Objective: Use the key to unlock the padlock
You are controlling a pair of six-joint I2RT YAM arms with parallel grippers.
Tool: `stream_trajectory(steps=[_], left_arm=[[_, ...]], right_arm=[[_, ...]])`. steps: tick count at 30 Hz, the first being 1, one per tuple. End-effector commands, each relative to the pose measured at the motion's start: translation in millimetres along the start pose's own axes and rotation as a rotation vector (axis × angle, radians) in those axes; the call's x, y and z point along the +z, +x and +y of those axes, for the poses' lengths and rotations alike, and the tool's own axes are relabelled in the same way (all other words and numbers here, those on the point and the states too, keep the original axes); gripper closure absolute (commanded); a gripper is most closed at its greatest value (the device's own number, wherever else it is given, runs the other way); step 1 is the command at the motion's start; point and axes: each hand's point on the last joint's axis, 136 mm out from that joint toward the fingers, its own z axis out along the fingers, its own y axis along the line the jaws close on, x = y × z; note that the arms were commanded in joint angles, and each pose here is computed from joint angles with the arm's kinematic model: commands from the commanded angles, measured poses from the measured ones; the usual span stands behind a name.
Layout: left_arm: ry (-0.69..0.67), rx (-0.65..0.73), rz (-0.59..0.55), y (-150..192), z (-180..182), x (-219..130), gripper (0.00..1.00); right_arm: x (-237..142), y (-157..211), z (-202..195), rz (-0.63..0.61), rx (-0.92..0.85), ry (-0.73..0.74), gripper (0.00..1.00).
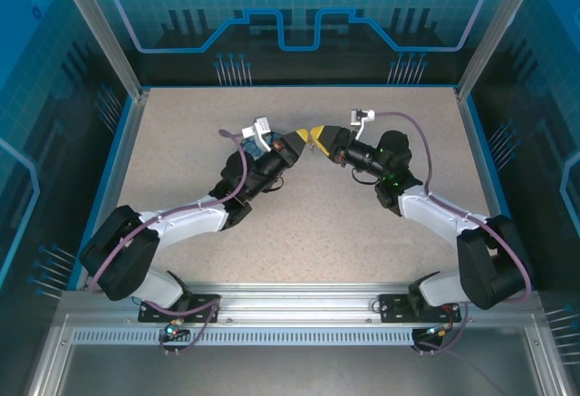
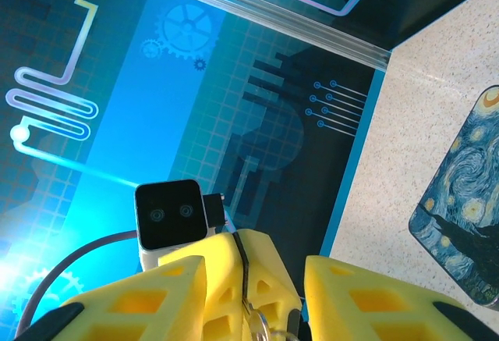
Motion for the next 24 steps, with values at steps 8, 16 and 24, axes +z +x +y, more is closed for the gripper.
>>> stream_trajectory(steps=[8, 16, 24], left_arm=[[0.066, -0.002, -0.046, -12, -22, 4, 1.0], [0.09, -0.015, -0.013, -6, -26, 7, 1.0], [0.115, -0.02, 0.048, 2, -30, 10, 1.0]], right_arm=[[-1, 10, 8, 0.03, -0.017, -0.04, 0.62], [2, 15, 17, 0.092, -0.036, -0.074, 0.67], [-5, 16, 18, 0.13, -0.051, -0.07, 0.75]])
